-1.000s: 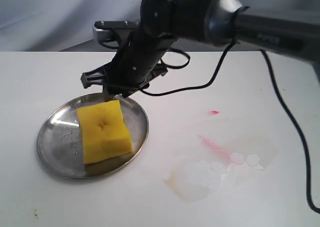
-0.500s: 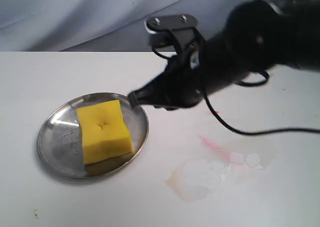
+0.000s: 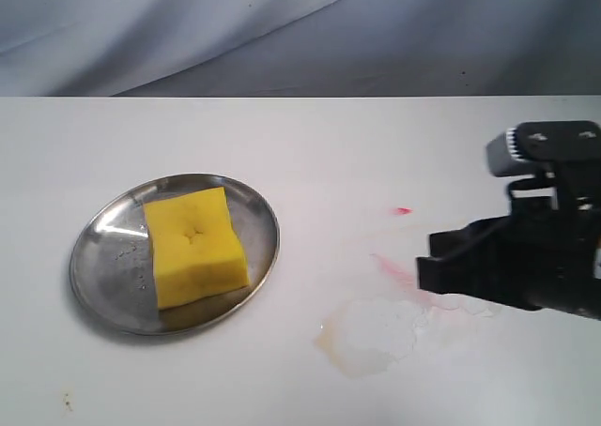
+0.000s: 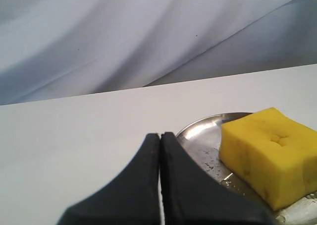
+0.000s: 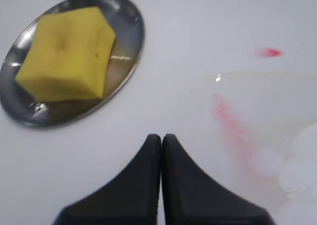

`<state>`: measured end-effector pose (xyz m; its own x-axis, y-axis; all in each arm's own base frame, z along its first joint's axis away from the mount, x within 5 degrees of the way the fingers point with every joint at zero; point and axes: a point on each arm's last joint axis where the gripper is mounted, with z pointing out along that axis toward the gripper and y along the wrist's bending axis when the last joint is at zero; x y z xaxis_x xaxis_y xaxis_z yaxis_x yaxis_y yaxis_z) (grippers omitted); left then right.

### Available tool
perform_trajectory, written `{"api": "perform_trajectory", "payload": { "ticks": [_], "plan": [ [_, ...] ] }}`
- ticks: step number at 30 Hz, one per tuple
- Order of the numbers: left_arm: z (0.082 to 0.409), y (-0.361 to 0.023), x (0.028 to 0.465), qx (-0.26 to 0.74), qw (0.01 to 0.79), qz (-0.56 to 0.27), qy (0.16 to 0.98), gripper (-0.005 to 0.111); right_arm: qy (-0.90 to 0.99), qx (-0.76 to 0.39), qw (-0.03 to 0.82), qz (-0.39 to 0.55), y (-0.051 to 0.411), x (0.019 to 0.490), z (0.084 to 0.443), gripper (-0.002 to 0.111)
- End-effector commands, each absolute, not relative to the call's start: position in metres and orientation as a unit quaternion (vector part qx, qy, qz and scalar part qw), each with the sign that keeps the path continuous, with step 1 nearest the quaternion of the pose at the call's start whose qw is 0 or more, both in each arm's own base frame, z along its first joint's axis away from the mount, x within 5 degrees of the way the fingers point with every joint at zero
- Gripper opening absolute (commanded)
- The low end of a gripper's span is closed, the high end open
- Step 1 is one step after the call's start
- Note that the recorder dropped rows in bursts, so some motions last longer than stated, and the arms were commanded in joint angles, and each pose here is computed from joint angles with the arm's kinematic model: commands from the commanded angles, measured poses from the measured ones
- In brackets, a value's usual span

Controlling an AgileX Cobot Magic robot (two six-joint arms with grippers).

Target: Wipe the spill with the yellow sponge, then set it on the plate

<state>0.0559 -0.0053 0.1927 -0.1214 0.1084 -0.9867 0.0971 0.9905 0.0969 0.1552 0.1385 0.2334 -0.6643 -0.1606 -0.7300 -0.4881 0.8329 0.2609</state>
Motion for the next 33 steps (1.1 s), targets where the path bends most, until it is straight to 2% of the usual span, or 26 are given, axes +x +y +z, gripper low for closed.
{"api": "perform_trajectory", "payload": {
  "ticks": [1,9,18,20,28,33],
  "plan": [
    [0.195,-0.005,0.056,0.065,0.664,0.002,0.745,0.0,0.868,-0.142,0.434,0.193,0.096,0.146,0.236,0.0],
    [0.195,-0.005,0.056,0.065,0.664,0.002,0.745,0.0,0.801,-0.063,0.573,0.16,0.043,0.116,0.23,0.0],
    [0.195,-0.005,0.056,0.065,0.664,0.002,0.745,0.0,0.714,-0.07,0.679,0.157,0.027,0.08,0.21,0.0],
    [0.195,-0.005,0.056,0.065,0.664,0.002,0.745,0.0,0.688,-0.081,0.705,0.15,0.026,0.074,0.215,0.0],
    [0.195,-0.005,0.056,0.065,0.664,0.002,0.745,0.0,0.674,-0.103,0.724,0.098,0.016,0.054,0.212,0.0],
    [0.195,-0.005,0.056,0.065,0.664,0.002,0.745,0.0,0.697,-0.052,0.71,0.084,0.01,0.055,0.207,0.0]
  ]
}}
